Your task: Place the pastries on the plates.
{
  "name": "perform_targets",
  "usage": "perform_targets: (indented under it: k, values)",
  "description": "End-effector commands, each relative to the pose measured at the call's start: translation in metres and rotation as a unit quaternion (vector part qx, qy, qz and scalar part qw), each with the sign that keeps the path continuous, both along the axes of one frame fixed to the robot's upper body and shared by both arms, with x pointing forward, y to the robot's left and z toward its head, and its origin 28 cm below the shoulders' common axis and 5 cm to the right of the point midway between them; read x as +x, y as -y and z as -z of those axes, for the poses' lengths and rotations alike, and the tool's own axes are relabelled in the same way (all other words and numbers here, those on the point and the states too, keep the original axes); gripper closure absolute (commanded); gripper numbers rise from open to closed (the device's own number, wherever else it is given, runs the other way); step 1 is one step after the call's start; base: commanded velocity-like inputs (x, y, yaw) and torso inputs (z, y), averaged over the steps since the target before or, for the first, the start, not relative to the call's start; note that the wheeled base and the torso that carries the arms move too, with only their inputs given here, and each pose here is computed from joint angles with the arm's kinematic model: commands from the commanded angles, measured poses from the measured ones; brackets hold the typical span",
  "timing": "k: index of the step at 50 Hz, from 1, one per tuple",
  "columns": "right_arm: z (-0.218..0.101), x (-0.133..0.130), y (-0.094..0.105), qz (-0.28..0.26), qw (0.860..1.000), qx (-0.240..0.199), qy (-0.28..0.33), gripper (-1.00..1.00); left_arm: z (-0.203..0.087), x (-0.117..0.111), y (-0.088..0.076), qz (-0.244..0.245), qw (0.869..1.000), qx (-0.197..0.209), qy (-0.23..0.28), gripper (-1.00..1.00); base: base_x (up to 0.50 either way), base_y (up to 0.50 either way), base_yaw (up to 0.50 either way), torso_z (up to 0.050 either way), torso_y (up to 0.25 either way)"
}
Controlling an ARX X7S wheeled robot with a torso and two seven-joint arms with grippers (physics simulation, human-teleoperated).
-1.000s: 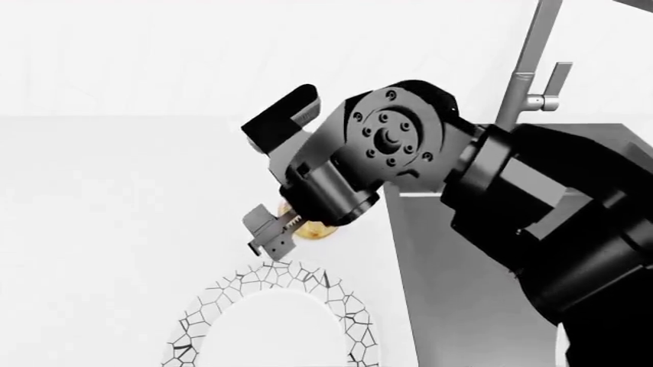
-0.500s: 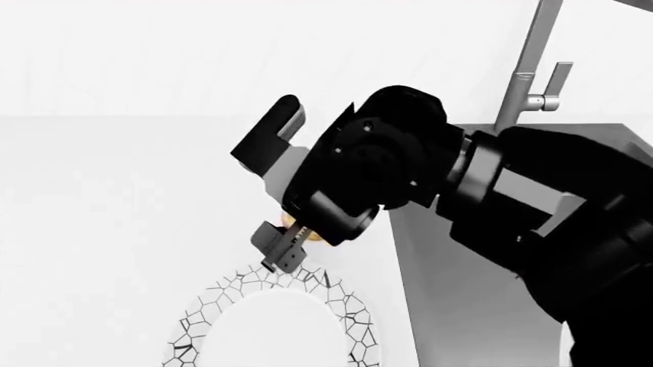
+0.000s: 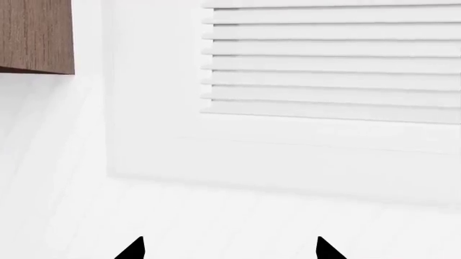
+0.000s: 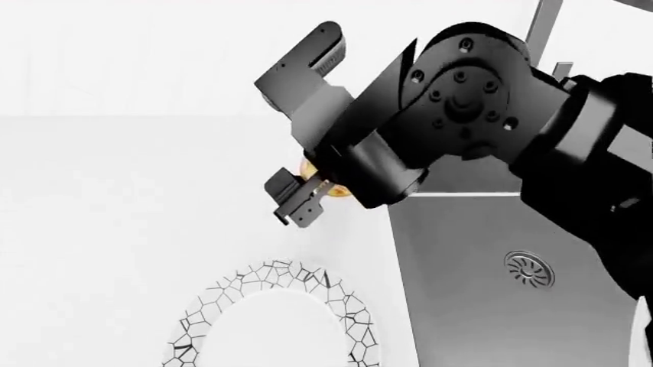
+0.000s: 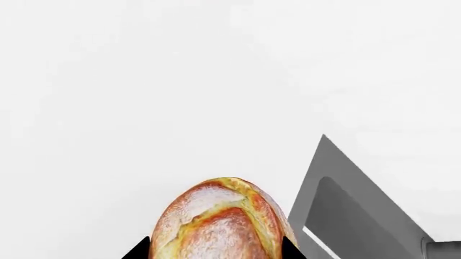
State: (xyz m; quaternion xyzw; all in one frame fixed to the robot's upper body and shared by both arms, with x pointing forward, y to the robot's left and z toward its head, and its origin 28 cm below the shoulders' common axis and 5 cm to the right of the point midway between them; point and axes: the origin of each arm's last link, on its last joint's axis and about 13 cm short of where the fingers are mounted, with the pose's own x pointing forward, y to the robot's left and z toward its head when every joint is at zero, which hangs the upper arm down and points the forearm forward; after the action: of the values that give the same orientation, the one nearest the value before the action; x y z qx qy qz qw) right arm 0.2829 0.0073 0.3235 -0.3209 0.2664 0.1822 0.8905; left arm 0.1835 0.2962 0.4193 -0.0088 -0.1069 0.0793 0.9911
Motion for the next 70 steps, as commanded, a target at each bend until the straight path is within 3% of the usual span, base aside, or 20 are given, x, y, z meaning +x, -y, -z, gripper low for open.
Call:
perform_targets:
  k: [1,11,24,47,70]
  values:
    - [-0.035,-0.013,0.008,0.017,0.998,0.015,0.058,1.0,-0.001,-0.001,0.001,0.0,1.0,0.002,0.001,-1.0,0.0,0.0,0.0,0.0,0.0]
    - [-0.051,-0.026,0.008,0.011,0.997,0.012,0.076,1.0,-0.002,-0.001,0.0,-0.001,1.0,0.001,0.001,-1.0,0.0,0.0,0.0,0.0,0.0]
    - [-0.061,-0.07,0.007,-0.042,0.996,0.002,0.08,1.0,-0.003,-0.002,0.0,-0.001,1.0,0.001,0.002,-1.0,0.0,0.0,0.0,0.0,0.0]
    - [-0.05,-0.124,0.016,-0.116,0.991,-0.011,0.068,1.0,-0.001,-0.002,0.001,-0.001,1.0,0.002,-0.001,-1.0,0.0,0.0,0.0,0.0,0.0]
    - [-0.028,-0.15,0.007,-0.173,0.984,-0.027,0.03,1.0,-0.001,-0.001,0.003,-0.003,1.0,0.009,-0.003,-1.0,0.0,0.0,0.0,0.0,0.0]
